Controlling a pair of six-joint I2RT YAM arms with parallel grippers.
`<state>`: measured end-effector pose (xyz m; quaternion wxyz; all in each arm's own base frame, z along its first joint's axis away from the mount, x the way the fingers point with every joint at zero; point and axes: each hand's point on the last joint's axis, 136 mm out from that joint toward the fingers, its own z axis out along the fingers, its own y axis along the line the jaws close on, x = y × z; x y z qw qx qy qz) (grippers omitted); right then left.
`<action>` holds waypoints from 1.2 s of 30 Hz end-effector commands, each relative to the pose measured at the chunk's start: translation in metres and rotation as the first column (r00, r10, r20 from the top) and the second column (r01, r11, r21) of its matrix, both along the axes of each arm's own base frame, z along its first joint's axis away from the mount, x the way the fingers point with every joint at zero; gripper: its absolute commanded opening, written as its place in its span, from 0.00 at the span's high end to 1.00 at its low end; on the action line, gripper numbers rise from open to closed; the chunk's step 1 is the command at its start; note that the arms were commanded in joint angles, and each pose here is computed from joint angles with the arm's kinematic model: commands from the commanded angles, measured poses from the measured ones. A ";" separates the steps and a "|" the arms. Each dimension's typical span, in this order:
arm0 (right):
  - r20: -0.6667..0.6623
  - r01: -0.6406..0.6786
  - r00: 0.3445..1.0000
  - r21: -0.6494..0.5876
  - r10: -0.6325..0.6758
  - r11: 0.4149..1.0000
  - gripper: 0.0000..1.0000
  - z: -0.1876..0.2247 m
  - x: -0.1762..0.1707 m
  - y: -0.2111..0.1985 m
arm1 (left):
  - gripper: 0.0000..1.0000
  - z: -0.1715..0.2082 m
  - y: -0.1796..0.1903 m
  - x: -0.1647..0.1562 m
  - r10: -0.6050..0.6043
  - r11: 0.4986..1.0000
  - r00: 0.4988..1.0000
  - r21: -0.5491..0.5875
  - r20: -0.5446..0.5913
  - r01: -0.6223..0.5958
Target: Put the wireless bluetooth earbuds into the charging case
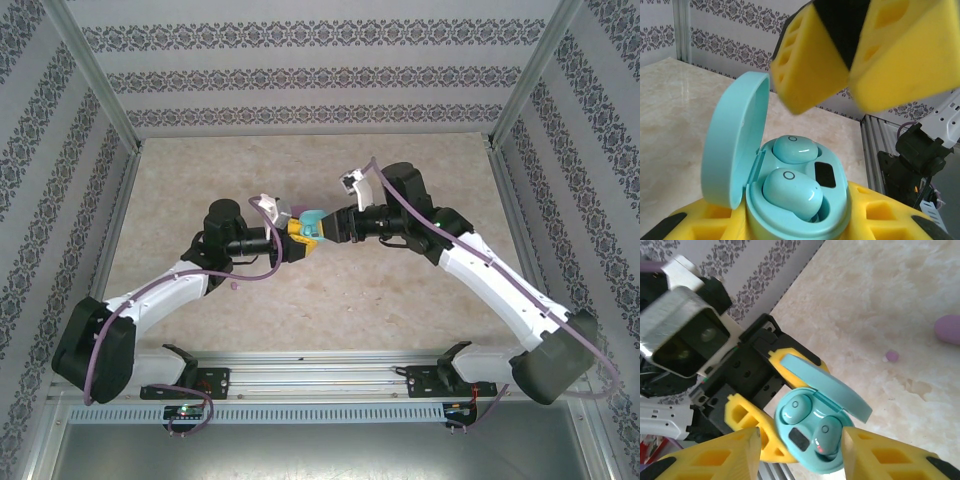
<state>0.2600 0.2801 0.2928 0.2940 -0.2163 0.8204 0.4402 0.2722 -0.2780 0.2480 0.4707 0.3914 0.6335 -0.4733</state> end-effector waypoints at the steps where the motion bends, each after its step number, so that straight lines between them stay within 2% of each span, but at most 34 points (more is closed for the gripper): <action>1: 0.019 0.128 0.992 0.026 -0.128 0.991 0.53 0.016 0.012 -0.021 | 0.87 0.024 -0.008 -0.002 -0.038 0.998 0.997 -0.042 0.073 0.041; 4: -0.043 0.223 0.974 0.056 -0.221 0.973 0.50 0.015 0.030 -0.036 | 0.87 0.025 -0.008 0.000 -0.029 0.999 0.996 -0.042 0.083 0.032; 7: -0.111 0.262 0.961 0.085 -0.252 0.961 0.48 0.013 0.047 -0.041 | 0.87 0.027 -0.008 0.001 -0.027 0.998 0.996 -0.051 0.084 0.031; 15: -0.285 0.209 0.946 0.174 -0.154 0.963 0.46 -0.001 0.071 -0.010 | 0.87 0.032 -0.012 0.007 -0.022 0.998 0.997 -0.056 0.077 0.026; 21: -0.333 0.173 0.939 0.224 -0.092 0.959 0.44 -0.007 0.065 0.005 | 0.87 0.034 -0.014 0.019 0.012 0.998 0.998 -0.068 0.059 -0.008; 36: -0.425 0.202 0.903 0.289 -0.064 0.936 0.43 -0.016 0.057 0.011 | 0.87 0.035 -0.012 0.043 0.121 0.986 0.992 -0.119 0.020 -0.118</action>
